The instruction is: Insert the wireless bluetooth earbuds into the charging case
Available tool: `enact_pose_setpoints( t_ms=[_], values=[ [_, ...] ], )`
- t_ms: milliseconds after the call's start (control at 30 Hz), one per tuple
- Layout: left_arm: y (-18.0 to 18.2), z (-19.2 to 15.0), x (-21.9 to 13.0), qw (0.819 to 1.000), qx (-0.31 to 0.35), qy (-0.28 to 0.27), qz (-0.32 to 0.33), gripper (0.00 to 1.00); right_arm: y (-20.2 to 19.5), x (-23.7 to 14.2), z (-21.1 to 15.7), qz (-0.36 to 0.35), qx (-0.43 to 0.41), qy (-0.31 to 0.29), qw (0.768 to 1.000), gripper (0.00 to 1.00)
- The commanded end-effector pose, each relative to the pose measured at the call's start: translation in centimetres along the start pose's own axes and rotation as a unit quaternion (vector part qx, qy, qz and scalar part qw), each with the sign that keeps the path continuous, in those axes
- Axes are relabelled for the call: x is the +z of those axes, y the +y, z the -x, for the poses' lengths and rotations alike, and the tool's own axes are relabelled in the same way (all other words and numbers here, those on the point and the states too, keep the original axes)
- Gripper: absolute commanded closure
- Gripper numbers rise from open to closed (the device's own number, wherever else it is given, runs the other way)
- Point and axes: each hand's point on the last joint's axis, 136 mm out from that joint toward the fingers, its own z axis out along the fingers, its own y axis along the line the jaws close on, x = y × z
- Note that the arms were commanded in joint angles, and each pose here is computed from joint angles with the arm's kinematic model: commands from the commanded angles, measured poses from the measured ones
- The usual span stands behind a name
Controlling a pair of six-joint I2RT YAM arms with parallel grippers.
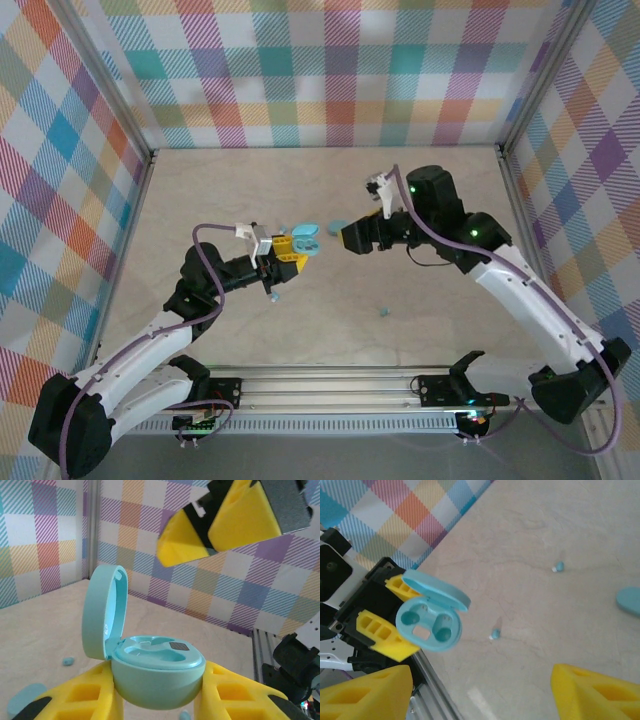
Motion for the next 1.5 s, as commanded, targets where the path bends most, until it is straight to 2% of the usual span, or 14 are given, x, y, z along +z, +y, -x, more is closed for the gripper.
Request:
enact_pose_setpoints(
  t_ms=[0, 167, 333, 567, 700, 1000, 1333, 1467],
  values=[
    [-0.3, 0.0, -0.1, 1.0, 0.021, -0.001, -0.001, 0.88, -3.0, -0.4, -3.1, -0.069, 0.073, 0.035, 0.994, 0.28],
    [-0.4, -0.5, -0.1, 1.0, 0.021, 0.007, -0.005, 0.88, -8.5, 1.2, -8.7, -0.153, 0.147, 0.108, 0.971, 0.36],
    [-0.6, -1.0, -0.2, 1.0, 0.021, 0.02, -0.01, 0.88, -11.6, 3.8, -12.4, -0.134, 0.242, 0.162, 0.947, 0.5],
    [-0.7, -1.4, -0.6, 0.999, 0.026, 0.029, -0.006, 0.88, -13.7, 5.7, -19.3, -0.16, 0.335, 0.225, 0.901, 0.57],
    [-0.9, -1.9, -0.7, 0.999, 0.023, 0.037, -0.01, 0.88, -13.6, 5.8, -22.0, -0.158, 0.378, 0.234, 0.882, 0.53],
    [-0.9, -2.1, -0.9, 0.999, 0.027, 0.039, -0.006, 0.88, -12.6, 6.8, -24.8, -0.154, 0.398, 0.22, 0.877, 0.5],
    [-0.9, -2.1, -1.3, 0.999, 0.031, 0.039, 0.002, 0.88, -13.4, 7.7, -24.9, -0.168, 0.394, 0.219, 0.877, 0.49],
    [-0.9, -2.0, -1.3, 0.999, 0.033, 0.039, 0.003, 0.87, -13.0, 7.4, -24.0, -0.163, 0.387, 0.208, 0.883, 0.49]
  ],
)
